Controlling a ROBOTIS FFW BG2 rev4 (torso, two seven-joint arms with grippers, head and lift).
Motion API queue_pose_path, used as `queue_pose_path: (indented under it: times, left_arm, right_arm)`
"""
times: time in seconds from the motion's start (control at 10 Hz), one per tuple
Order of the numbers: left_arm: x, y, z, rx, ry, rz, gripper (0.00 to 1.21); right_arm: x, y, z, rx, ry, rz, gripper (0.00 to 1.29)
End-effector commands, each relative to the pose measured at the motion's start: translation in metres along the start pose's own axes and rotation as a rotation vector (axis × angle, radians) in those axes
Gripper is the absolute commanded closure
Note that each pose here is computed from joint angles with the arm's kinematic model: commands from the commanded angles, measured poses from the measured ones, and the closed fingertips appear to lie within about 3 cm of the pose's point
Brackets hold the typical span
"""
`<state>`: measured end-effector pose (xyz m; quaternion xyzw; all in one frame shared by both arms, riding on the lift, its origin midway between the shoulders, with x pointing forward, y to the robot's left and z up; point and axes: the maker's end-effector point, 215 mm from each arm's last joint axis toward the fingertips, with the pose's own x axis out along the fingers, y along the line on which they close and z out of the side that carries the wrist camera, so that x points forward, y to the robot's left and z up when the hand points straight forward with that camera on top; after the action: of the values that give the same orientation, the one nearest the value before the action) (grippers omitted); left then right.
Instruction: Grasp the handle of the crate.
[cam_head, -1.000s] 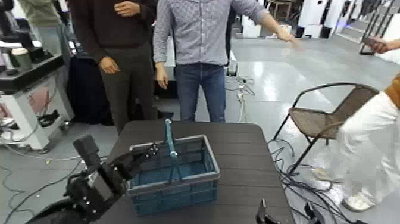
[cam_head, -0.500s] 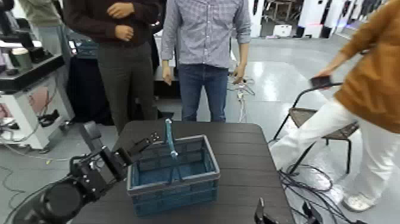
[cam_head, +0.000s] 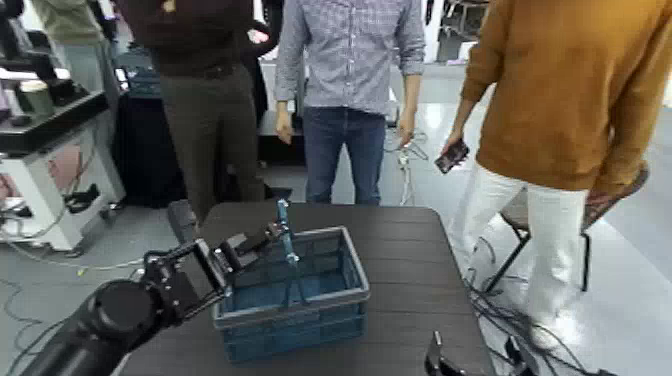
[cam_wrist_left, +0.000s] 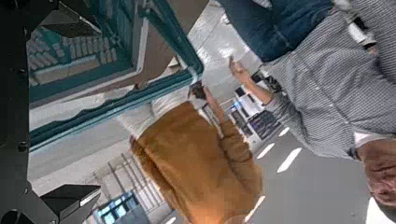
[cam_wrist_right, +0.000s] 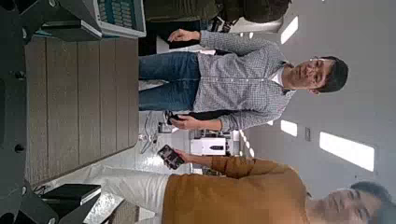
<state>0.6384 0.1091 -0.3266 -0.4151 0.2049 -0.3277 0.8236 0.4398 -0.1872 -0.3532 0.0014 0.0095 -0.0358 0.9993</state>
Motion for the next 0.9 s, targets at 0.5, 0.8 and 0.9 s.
queue_pose_path:
  times: [0.5,0.8,0.9]
  left_arm:
    - [0.021,-0.002,-0.007,-0.049,0.067,-0.042,0.11]
    - [0.019,0.007,0.003,-0.044,0.040,-0.025,0.24]
    - [0.020,0.008,0.006,-0.043,0.032,-0.022,0.46]
  right_arm:
    - [0.002,0.007,0.000,0.016,-0.005,0.013,0.15]
    - [0.003,0.007,0.000,0.022,-0.006,0.014,0.15]
    - [0.003,0.007,0.000,0.025,-0.004,0.016,0.15]
